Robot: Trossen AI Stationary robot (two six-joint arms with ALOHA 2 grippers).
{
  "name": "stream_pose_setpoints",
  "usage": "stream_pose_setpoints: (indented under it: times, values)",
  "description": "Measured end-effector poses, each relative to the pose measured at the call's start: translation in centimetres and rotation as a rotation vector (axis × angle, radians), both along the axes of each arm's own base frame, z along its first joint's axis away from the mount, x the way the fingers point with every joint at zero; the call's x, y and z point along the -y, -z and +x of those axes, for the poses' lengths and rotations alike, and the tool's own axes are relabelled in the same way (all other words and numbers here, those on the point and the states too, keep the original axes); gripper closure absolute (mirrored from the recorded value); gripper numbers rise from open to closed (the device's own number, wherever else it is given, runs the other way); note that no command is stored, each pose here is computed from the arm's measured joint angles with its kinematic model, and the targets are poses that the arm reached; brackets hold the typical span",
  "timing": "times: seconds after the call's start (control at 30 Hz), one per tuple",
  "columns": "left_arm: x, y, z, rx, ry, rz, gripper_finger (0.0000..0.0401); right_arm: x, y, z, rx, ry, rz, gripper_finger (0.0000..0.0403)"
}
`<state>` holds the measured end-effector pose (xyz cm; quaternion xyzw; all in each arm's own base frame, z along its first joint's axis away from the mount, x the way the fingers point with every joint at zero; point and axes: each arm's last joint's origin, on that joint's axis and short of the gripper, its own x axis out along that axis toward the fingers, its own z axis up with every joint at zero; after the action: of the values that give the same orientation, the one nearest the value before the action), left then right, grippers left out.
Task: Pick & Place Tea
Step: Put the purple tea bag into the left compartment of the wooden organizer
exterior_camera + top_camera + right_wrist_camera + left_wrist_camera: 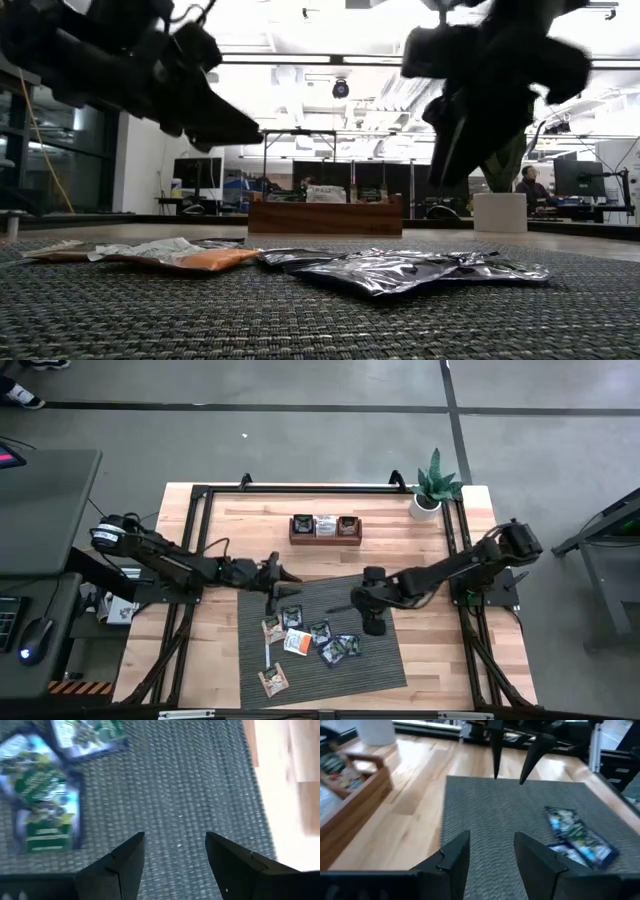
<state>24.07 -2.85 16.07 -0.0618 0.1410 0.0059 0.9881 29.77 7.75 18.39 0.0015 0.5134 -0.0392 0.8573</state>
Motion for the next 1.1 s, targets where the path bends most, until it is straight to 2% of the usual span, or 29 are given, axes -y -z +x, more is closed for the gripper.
stream_pose_setpoints:
  times: [0.2, 0.4, 0.73, 0.87, 1.1]
  values:
    - [2.4, -0.7, 0.7, 0.028, -0.018, 0.021, 0.0250, -1.4, 0.1, -2.1, 0.070, 0.032, 0.072, 0.0199]
    - [4.3, -0.8, 2.4, 0.017, 0.030, 0.033, 0.0250, -3.3, 1.6, -4.0, 0.090, 0.031, 0.128, 0.0199]
    - [7.0, 0.2, 8.4, -0.023, 0.115, 0.032, 0.0256, -5.3, 3.0, -5.7, 0.143, 0.052, 0.133, 0.0199]
    - [7.8, 0.1, 10.7, -0.050, 0.144, 0.032, 0.0284, -6.0, 2.9, -5.9, 0.163, 0.034, 0.133, 0.0199]
    - [8.5, -0.1, 12.1, -0.154, 0.214, 0.023, 0.0368, -6.6, 2.8, -6.2, 0.177, 0.013, 0.139, 0.0199]
